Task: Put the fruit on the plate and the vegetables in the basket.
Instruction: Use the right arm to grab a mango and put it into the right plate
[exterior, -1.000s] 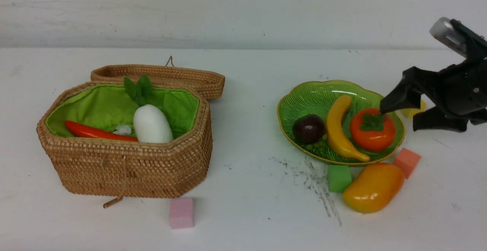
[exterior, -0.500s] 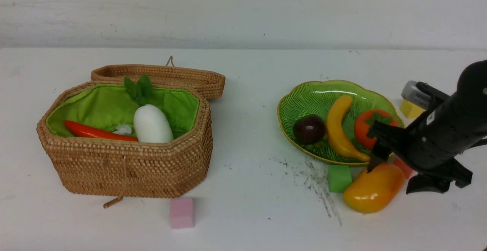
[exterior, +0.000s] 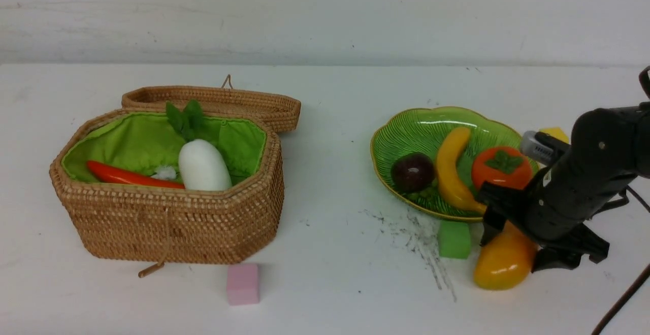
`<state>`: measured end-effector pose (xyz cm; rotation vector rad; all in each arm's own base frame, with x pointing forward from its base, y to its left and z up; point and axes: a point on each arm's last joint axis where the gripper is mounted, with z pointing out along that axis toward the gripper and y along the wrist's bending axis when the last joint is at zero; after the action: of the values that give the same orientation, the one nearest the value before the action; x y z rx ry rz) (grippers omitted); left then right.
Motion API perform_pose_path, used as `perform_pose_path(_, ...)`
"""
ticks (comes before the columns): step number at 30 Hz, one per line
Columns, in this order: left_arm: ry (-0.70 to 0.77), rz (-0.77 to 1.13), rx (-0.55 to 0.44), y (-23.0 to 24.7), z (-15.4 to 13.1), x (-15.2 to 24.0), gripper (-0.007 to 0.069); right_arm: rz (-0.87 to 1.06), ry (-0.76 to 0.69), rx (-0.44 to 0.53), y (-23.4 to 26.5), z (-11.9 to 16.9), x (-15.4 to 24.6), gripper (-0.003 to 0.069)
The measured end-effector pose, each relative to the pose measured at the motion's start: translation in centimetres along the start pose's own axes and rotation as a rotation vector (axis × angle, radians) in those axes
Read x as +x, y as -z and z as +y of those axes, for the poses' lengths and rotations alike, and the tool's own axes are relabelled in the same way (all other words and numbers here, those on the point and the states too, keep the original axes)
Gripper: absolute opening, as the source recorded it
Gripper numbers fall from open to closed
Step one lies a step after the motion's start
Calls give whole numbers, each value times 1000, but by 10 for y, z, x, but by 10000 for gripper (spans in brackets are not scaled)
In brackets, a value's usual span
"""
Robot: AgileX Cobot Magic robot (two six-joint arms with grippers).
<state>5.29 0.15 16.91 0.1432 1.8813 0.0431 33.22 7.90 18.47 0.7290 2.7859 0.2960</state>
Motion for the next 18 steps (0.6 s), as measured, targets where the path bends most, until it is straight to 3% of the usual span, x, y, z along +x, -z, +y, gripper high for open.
perform_pose_path(5,0,0,0,0,0,0,200,-2,63,9,27,-4,6,572)
perform_pose_path(9,0,0,0,0,0,0,200,-115,107,-82,72,-1,7,571)
perform_pose_path(12,0,0,0,0,0,0,200,-281,219,-189,109,5,3,571)
perform_pose_path(18,0,0,0,0,0,0,200,-490,439,-272,136,30,-22,571)
